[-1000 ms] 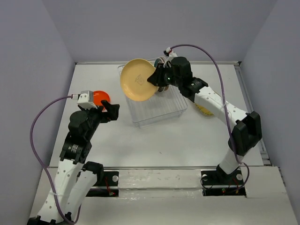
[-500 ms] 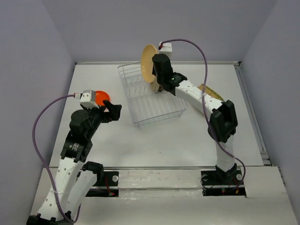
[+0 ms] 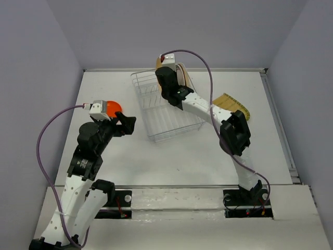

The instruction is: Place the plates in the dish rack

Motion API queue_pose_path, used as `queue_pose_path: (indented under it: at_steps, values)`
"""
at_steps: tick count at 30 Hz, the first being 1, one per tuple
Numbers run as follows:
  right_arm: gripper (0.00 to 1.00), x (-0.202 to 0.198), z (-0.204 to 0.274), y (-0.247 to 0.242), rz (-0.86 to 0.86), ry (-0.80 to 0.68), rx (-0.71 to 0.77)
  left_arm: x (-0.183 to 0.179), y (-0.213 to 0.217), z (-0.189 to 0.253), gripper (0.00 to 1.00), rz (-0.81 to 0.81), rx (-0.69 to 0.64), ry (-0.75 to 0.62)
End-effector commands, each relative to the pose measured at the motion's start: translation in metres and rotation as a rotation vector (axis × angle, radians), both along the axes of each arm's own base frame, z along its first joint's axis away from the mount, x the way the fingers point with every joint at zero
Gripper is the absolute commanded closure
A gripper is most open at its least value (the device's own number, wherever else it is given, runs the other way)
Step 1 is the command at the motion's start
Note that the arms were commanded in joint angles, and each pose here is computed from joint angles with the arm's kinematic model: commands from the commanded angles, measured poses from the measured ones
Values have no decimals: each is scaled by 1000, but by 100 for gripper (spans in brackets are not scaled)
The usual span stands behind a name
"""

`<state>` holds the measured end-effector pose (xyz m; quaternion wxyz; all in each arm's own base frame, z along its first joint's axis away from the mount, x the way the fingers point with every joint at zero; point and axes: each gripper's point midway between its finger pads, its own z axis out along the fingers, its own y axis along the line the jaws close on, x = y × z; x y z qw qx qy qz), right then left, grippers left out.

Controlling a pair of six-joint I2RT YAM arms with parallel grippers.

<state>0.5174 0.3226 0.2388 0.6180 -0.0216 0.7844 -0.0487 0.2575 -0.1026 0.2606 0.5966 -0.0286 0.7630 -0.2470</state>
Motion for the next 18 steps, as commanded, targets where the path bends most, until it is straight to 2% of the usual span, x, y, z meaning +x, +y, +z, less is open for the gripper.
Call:
queue_pose_path:
  at_steps: [1,10,14,16,17,18]
  values:
    - [93,2,21,20,-3,-59,45,2,-3,12,1,-15,-3,-57]
    - [93,3,-22,29,-28,-5,-28,5,1,9,1,10,0,-43]
    - [92,3,-39,35,-7,26,-16,9,6,5,1,36,6,-27]
    - [86,1,-45,37,-2,40,-2,13,9,0,1,56,12,-6]
    - [75,0,-44,38,5,45,5,14,10,-3,1,61,15,4]
    - [69,-1,-44,39,9,49,16,17,12,-5,1,68,19,17]
